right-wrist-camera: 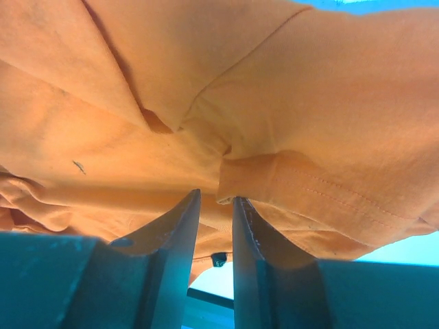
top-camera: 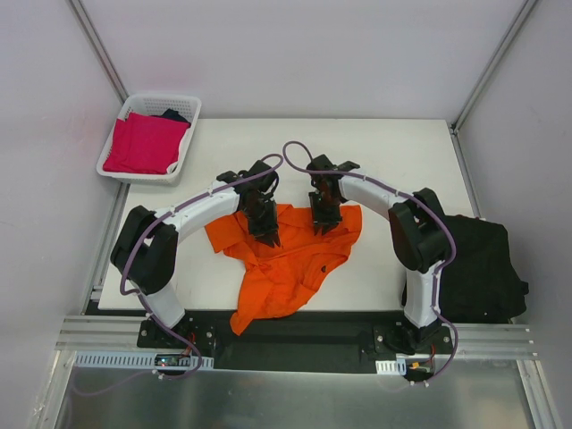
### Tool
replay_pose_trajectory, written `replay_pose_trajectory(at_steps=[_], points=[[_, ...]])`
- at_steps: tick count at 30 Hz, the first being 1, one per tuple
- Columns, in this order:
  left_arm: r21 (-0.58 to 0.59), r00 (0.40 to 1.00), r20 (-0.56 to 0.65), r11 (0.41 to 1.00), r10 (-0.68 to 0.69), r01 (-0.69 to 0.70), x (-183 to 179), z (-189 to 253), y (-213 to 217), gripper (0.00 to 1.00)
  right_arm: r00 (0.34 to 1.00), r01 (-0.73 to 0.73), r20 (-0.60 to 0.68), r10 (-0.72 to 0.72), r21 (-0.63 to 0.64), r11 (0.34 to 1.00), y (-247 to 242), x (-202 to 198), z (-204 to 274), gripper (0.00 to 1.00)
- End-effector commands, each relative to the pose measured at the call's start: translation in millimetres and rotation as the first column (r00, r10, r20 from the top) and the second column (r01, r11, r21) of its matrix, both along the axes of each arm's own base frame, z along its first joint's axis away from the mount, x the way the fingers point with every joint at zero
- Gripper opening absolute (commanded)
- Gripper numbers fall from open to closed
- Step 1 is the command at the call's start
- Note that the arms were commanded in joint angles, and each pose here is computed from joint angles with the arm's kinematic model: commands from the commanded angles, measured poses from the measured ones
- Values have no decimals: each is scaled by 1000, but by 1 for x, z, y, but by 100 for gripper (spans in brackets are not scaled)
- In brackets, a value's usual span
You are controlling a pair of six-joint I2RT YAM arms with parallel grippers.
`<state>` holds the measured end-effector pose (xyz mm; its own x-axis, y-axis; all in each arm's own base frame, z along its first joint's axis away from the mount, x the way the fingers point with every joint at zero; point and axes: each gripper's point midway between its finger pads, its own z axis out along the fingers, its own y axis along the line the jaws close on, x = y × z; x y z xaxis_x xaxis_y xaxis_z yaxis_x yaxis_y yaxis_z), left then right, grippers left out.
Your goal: Fold and stack the t-shirts
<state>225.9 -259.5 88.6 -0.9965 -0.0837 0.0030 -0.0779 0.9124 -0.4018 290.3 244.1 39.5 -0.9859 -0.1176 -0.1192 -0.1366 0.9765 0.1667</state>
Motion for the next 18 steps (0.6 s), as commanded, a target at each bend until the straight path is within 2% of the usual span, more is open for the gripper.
replay_pose_trajectory(at_steps=[1, 13, 16, 18], points=[[-17, 1000, 0, 1000, -19, 19, -9, 9, 0, 21, 1000, -7, 3, 7, -3, 1000, 2, 3, 0, 29], [-14, 1000, -9, 1000, -15, 15, -10, 7, 0, 21, 1000, -10, -14, 9, -21, 1000, -1, 0, -12, 27], [-14, 1000, -9, 1000, -15, 15, -9, 7, 0, 21, 1000, -15, -21, 15, -30, 999, -2, -1, -16, 25], [-15, 1000, -8, 1000, -18, 18, -10, 7, 0, 21, 1000, -15, -19, 15, -29, 999, -2, -1, -16, 18]])
